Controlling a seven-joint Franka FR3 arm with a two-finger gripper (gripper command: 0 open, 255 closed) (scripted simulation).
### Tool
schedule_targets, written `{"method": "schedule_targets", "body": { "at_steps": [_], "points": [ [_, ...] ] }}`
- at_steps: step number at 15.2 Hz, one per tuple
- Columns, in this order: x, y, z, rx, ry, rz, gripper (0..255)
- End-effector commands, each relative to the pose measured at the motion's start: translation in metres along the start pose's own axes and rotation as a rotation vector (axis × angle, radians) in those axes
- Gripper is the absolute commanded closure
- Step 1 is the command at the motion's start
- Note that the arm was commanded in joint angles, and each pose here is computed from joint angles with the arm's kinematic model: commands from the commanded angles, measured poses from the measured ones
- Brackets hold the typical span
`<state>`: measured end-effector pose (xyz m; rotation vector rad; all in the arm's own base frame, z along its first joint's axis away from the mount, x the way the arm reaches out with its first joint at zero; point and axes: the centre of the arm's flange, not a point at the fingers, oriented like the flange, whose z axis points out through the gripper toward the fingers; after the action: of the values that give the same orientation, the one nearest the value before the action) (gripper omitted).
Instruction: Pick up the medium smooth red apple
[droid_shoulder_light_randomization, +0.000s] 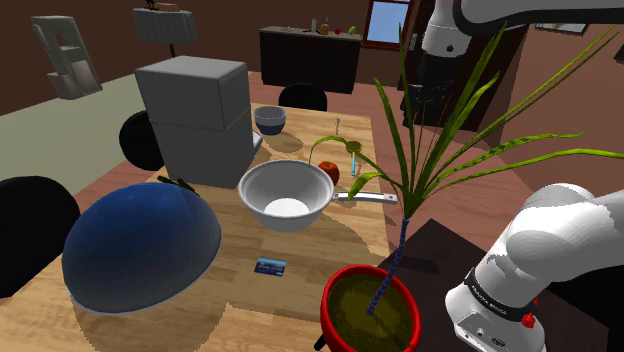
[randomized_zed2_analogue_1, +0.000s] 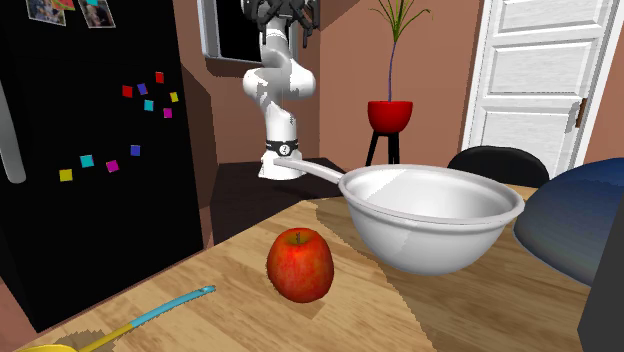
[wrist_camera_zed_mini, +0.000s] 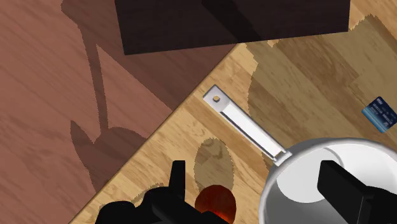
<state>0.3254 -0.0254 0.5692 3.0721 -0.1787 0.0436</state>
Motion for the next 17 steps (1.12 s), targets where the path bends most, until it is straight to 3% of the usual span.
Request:
{"method": "schedule_targets", "body": {
  "at_steps": [1,17],
  "points": [
    [0.0,0.0,0.0,0.0,0.0,0.0,0],
    [0.168,0.006,0.133,0.033,-0.029,-0.082,0]
  ]
}}
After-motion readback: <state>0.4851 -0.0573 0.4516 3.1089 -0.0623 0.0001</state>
